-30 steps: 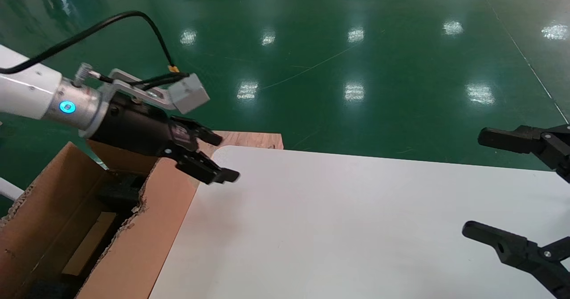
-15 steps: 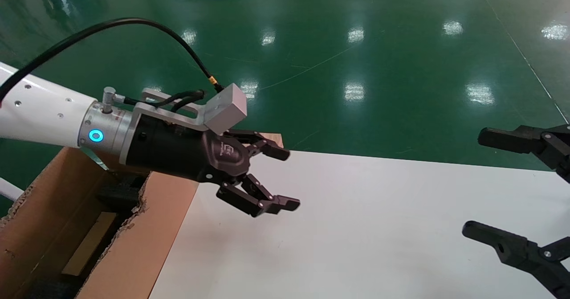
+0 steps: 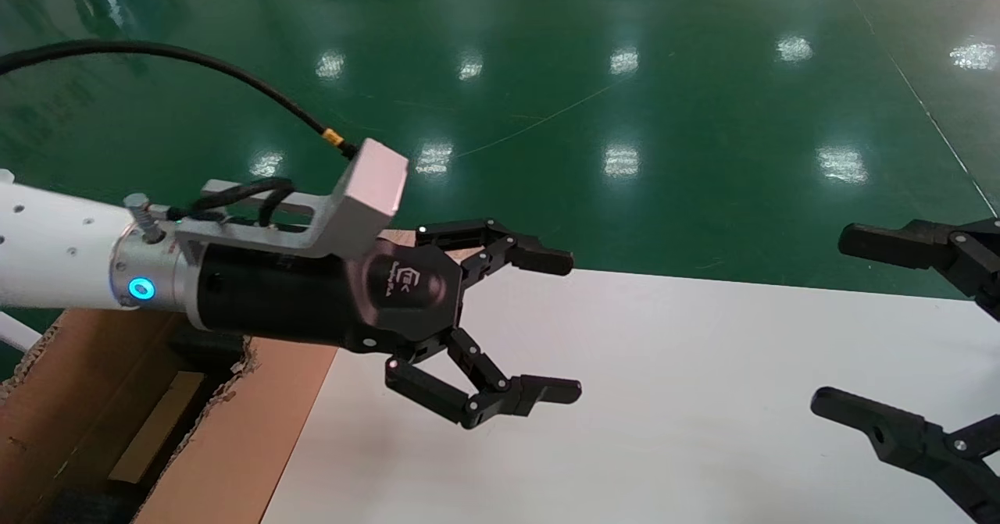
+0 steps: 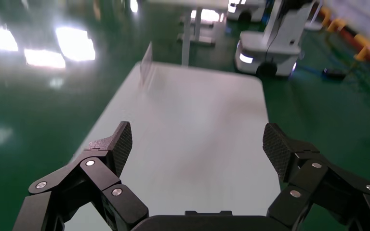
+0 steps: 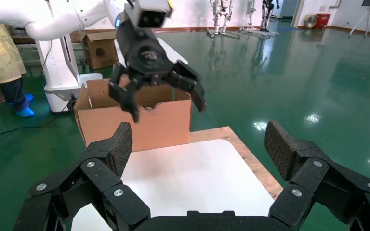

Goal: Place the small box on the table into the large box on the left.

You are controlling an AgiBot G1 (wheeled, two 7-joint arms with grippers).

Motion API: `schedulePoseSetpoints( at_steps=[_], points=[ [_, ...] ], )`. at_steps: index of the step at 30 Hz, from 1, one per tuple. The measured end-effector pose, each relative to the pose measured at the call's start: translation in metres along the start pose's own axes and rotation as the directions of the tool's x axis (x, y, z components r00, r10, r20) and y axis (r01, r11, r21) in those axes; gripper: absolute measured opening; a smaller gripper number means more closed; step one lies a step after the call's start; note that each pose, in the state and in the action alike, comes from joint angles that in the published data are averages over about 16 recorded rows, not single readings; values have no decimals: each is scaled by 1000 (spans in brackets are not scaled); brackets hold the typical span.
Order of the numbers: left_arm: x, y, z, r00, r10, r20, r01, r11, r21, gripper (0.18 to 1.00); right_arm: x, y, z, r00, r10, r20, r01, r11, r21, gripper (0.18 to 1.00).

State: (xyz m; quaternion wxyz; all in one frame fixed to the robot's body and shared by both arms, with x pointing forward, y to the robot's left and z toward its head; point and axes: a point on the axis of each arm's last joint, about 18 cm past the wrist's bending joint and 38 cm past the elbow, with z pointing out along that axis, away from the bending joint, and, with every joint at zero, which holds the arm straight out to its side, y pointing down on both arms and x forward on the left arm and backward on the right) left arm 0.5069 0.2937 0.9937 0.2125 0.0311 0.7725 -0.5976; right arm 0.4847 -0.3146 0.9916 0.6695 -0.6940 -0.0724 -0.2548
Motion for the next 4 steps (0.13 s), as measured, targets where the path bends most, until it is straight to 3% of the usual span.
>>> schedulePoseSetpoints(
  at_steps=[4],
  points=[
    [6, -2, -2, 1000, 24, -5, -24, 999, 43, 1001, 0, 0, 0, 1000, 0, 0, 0, 1000, 0, 1001]
  ],
)
